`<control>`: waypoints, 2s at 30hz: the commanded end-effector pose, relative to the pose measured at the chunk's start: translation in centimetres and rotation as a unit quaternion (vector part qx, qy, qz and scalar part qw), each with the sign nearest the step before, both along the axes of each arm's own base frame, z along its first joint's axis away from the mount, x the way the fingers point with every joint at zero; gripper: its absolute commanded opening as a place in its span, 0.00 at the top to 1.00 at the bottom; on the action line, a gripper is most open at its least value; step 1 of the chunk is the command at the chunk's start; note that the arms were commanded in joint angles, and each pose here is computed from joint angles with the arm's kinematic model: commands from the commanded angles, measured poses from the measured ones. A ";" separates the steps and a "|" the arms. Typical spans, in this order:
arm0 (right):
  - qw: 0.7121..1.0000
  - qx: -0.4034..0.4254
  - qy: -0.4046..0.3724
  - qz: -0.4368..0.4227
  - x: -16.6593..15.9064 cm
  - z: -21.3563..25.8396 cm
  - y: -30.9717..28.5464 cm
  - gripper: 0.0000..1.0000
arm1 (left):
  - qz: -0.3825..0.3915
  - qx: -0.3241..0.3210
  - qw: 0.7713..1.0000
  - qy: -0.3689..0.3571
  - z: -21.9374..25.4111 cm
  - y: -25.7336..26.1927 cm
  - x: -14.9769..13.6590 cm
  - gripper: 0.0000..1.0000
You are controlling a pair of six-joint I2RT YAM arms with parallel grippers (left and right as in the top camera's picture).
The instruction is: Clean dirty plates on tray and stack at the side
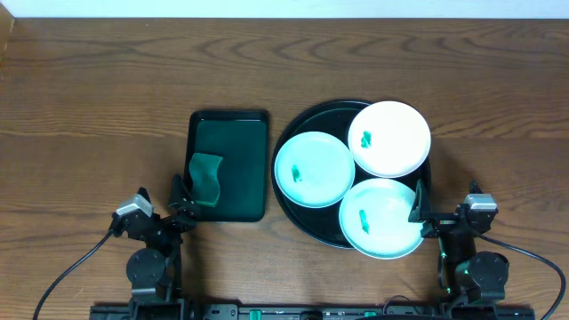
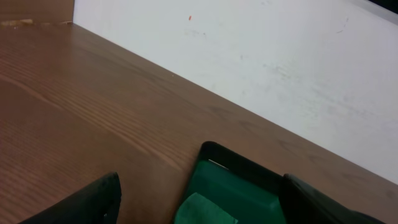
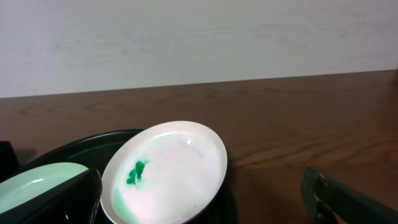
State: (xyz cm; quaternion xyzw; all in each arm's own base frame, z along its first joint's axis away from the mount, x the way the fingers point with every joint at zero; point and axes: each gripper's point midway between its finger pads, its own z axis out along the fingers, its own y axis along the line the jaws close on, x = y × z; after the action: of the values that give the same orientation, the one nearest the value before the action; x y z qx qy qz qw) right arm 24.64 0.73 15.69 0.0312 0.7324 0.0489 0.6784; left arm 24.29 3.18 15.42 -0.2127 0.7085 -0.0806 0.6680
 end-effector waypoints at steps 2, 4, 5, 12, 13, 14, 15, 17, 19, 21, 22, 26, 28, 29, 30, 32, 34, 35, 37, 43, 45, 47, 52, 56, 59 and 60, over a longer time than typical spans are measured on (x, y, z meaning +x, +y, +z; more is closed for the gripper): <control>1.000 0.005 0.000 -0.001 0.0 0.0 0.1 0.01 | 0.003 0.010 1.000 0.029 -1.6 0.1 -0.2 0.19; 1.000 0.005 0.000 -0.001 0.0 0.0 0.1 0.01 | 0.003 0.010 1.000 0.029 -1.6 0.1 -0.2 0.19; 1.000 0.005 0.000 -0.001 0.0 0.0 0.1 0.01 | 0.003 0.010 1.000 0.029 -1.6 0.1 -0.2 0.18; 1.000 0.005 -0.001 -0.001 0.0 0.0 0.1 0.01 | 0.003 0.010 1.000 0.029 -1.6 0.1 -0.2 0.19; 1.000 0.005 0.000 -0.001 0.0 0.0 0.1 0.01 | 0.003 0.010 1.000 0.029 -1.6 0.1 -0.2 0.19; 1.000 0.005 -0.001 -0.001 0.0 0.0 0.1 0.01 | 0.003 0.010 1.000 0.029 -1.6 0.1 -0.2 0.19; 1.000 0.005 -0.001 -0.001 0.0 0.0 0.1 0.01 | 0.003 0.010 1.000 0.029 -1.6 0.1 -0.2 0.18; 1.000 0.005 -0.001 -0.001 0.0 0.0 0.1 0.01 | 0.003 0.010 1.000 0.029 -1.6 0.1 -0.2 0.19; 1.000 0.005 -0.001 -0.001 0.0 0.0 0.1 0.01 | 0.003 0.010 1.000 0.029 -1.6 0.1 -0.2 0.19; 1.000 0.005 -0.001 -0.001 0.0 0.0 0.1 0.01 | 0.003 0.010 1.000 0.029 -1.6 0.1 -0.2 0.19; 1.000 0.005 -0.001 -0.004 0.0 0.0 0.0 0.01 | 0.003 0.010 1.000 0.029 -1.6 0.1 -0.2 0.19; 1.000 0.005 -0.001 -0.006 0.0 0.0 -0.1 0.01 | 0.003 0.010 1.000 0.029 -1.6 0.1 -0.2 0.19; 1.000 0.005 -0.001 -0.006 0.0 0.0 -0.1 0.01 | 0.003 0.010 1.000 0.029 -1.6 0.1 -0.2 0.19; 1.000 0.005 -0.001 -0.006 0.0 0.0 -0.1 0.01 | 0.003 0.010 1.000 0.029 -1.6 0.1 -0.2 0.18; 1.000 0.005 -0.001 -0.006 0.0 0.0 -0.1 0.01 | 0.003 0.010 1.000 0.029 -1.6 0.1 -0.2 0.18; 1.000 0.005 -0.001 -0.006 0.0 0.0 -0.1 0.01 | 0.003 0.010 1.000 0.029 -1.6 0.1 -0.2 0.19; 1.000 0.005 -0.001 -0.006 0.0 0.0 -0.1 0.01 | 0.003 0.010 1.000 0.029 -1.6 0.1 -0.2 0.19; 1.000 0.005 -0.001 -0.006 0.0 0.0 -0.1 0.01 | 0.003 0.010 1.000 0.029 -1.6 0.1 -0.2 0.19; 1.000 0.005 -0.001 -0.006 0.0 0.0 -0.1 0.01 | 0.003 0.010 1.000 0.029 -1.6 0.1 -0.2 0.18; 1.000 0.005 -0.001 -0.006 0.0 0.0 -0.1 0.01 | 0.003 0.010 1.000 0.029 -1.6 0.1 -0.2 0.19; 1.000 0.005 -0.001 -0.006 0.0 0.0 -0.1 0.01 | 0.003 0.010 1.000 0.029 -1.6 0.1 -0.2 0.19; 1.000 0.005 -0.001 -0.006 0.0 0.0 -0.1 0.01 | 0.003 0.010 1.000 0.029 -1.6 0.1 -0.2 0.19; 1.000 0.006 0.002 0.012 0.0 -0.1 0.5 0.01 | -0.025 -0.007 0.999 0.030 -1.8 -0.9 0.0 0.18; 1.000 0.006 0.013 0.013 0.0 -0.6 0.6 0.01 | -0.077 -0.014 0.996 0.039 -2.1 -2.7 0.1 0.19; 1.000 0.006 0.019 0.016 -0.3 0.5 0.7 0.01 | -0.118 -0.020 0.992 0.038 -1.3 -4.1 0.0 0.18; 1.000 0.006 0.021 0.016 -0.5 1.1 0.7 0.01 | -0.126 -0.022 0.991 0.041 -0.9 -4.4 -0.1 0.19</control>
State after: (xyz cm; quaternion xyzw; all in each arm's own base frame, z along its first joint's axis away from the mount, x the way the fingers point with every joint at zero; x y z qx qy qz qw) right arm 24.53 0.89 14.92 0.0289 0.7502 0.0509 0.6586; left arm 24.47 0.66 14.81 -0.1698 0.7337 -0.1334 0.6442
